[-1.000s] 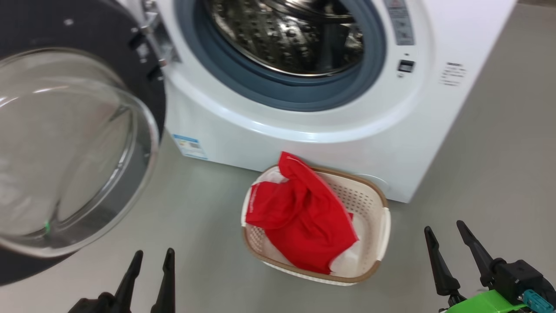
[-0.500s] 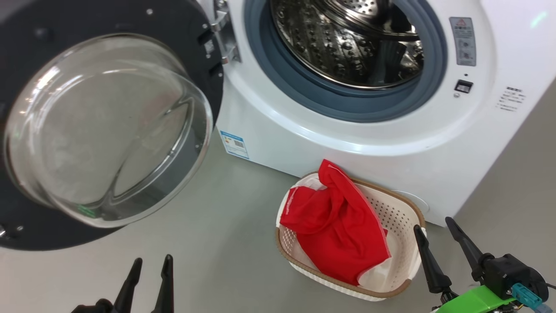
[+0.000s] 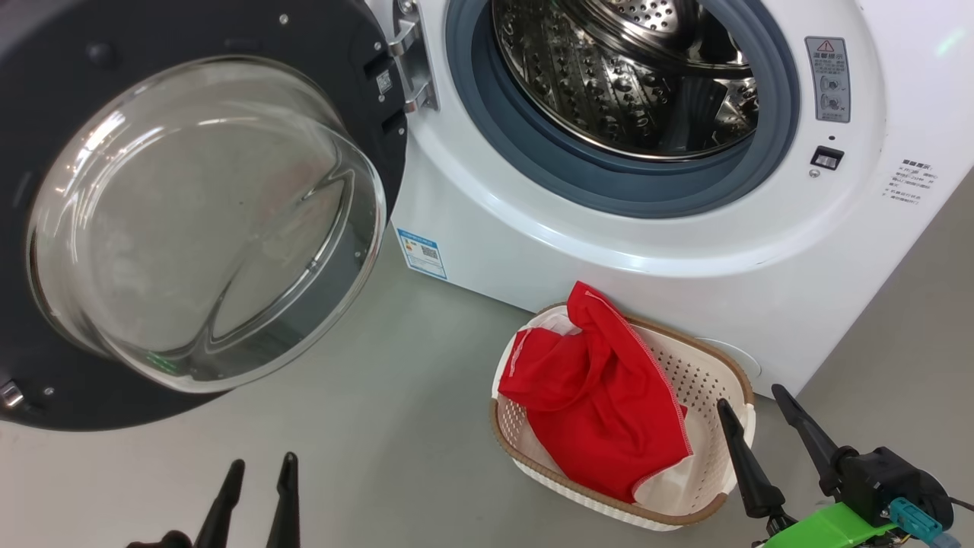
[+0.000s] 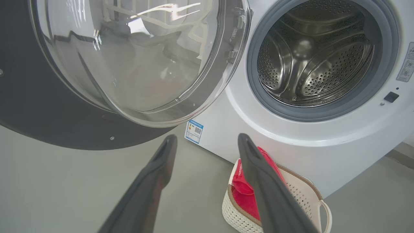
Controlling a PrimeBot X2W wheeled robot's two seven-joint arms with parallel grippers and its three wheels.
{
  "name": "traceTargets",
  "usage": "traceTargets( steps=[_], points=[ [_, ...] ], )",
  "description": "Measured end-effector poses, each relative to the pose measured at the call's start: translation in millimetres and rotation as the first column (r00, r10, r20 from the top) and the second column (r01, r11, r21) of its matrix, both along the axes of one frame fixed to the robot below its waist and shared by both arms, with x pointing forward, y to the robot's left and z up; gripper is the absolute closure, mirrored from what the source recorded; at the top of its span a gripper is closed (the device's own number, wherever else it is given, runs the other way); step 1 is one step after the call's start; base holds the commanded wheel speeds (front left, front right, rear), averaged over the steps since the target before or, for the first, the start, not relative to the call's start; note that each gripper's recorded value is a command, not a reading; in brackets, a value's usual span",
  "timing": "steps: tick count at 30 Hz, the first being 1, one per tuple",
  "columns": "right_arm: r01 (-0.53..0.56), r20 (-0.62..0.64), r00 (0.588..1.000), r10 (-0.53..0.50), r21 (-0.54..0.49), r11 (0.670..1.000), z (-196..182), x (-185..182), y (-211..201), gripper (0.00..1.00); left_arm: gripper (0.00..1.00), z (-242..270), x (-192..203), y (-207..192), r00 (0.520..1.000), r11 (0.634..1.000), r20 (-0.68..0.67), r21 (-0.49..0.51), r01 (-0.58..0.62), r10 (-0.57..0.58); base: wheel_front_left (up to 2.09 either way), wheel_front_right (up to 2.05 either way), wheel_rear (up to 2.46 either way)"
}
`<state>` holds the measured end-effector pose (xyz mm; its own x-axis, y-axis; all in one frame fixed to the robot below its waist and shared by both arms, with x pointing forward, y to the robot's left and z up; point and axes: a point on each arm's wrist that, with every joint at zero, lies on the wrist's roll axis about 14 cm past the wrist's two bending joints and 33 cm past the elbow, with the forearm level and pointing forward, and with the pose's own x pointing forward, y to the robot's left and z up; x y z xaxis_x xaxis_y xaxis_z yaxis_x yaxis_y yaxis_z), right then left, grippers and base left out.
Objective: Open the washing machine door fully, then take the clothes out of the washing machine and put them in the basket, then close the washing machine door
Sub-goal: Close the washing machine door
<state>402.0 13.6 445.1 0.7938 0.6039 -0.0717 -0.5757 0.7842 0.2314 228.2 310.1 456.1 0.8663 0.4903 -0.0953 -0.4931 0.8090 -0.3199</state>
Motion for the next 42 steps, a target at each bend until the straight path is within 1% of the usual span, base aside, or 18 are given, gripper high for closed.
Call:
traceTargets(
  steps=[2,3,4,5,6,10,18,19,20,21,25,28,29,33,35,37,40,42],
  points=[
    [-0.001,-0.003,1.000,0.001,0.000,1.000,-1,0,0,0.00,0.00,0,-1,2,1.000,1.000,0.005,-0.008,-0.009,0.009,0.00,0.00,0.00],
    [-0.001,-0.004,1.000,0.001,0.001,1.000,-1,0,0,0.00,0.15,1,-1,4,1.000,1.000,0.012,-0.013,-0.019,0.019,0.00,0.00,0.00],
    [-0.001,-0.005,1.000,0.001,0.001,1.000,-2,1,1,0.00,0.53,3,-2,8,0.999,0.999,0.019,-0.015,-0.031,0.032,0.00,0.00,0.00],
    [0.000,-0.008,1.000,0.000,0.002,1.000,-3,1,1,0.00,0.95,6,-2,13,0.998,0.999,0.031,-0.015,-0.048,0.048,0.00,0.00,0.00],
    [0.000,-0.009,1.000,0.000,0.003,1.000,-3,2,1,0.00,1.00,13,-1,19,0.997,0.998,0.052,-0.008,-0.063,0.064,0.00,0.00,0.00],
    [0.006,-0.010,1.000,-0.006,0.008,1.000,-3,4,1,0.00,1.00,70,10,51,0.972,0.988,0.205,0.079,-0.135,0.116,0.00,0.00,0.00],
    [0.024,-0.015,1.000,-0.024,0.017,1.000,-3,5,-2,0.00,1.00,204,11,89,0.852,0.926,0.516,0.273,-0.259,0.086,0.00,0.00,0.00],
    [0.024,-0.015,1.000,-0.024,0.017,1.000,-3,5,-2,0.00,1.00,204,11,89,0.852,0.926,0.516,0.273,-0.259,0.086,0.00,0.00,0.00],
    [0.026,-0.016,1.000,-0.026,0.018,0.999,-3,5,-2,0.00,1.00,218,9,93,0.834,0.917,0.545,0.288,-0.276,0.079,0.00,0.00,0.00],
    [0.030,-0.017,0.999,-0.029,0.019,0.999,-3,5,-2,0.00,1.00,243,3,103,0.793,0.906,0.605,0.291,-0.309,0.076,0.00,0.00,0.00],
    [0.037,-0.023,0.999,-0.036,0.025,0.999,-4,6,-3,0.00,1.00,287,-9,127,0.718,0.880,0.693,0.299,-0.370,0.066,0.00,0.00,0.00],
    [0.038,-0.025,0.999,-0.038,0.030,0.999,-5,8,-2,0.00,1.00,314,-17,148,0.707,0.840,0.704,0.343,-0.421,0.067,0.00,0.00,0.00],
    [0.039,-0.025,0.999,-0.038,0.032,0.999,-5,9,-1,0.00,1.00,319,-18,156,0.704,0.835,0.706,0.341,-0.433,0.077,0.00,0.00,0.00],
    [0.042,-0.036,0.999,-0.041,0.033,0.999,-9,10,-2,0.00,1.00,309,-18,200,0.687,0.862,0.700,0.214,-0.460,0.193,0.00,0.00,0.00],
    [0.043,-0.038,0.998,-0.041,0.035,0.998,-9,10,-1,0.00,1.00,291,-15,226,0.702,0.885,0.656,0.110,-0.452,0.277,0.00,0.00,0.00],
    [0.044,-0.042,0.998,-0.043,0.036,0.998,-11,11,-1,0.00,1.00,280,-16,247,0.709,0.892,0.617,0.023,-0.451,0.342,0.00,0.00,0.00],
    [0.043,-0.044,0.998,-0.041,0.042,0.998,-12,14,2,0.00,1.00,268,-10,267,0.753,0.902,0.525,-0.067,-0.427,0.396,0.00,0.00,0.00],
    [0.044,-0.043,0.998,-0.042,0.046,0.998,-11,17,4,0.00,1.00,255,0,272,0.812,0.915,0.427,-0.118,-0.386,0.398,0.00,0.00,0.00]
  ],
)
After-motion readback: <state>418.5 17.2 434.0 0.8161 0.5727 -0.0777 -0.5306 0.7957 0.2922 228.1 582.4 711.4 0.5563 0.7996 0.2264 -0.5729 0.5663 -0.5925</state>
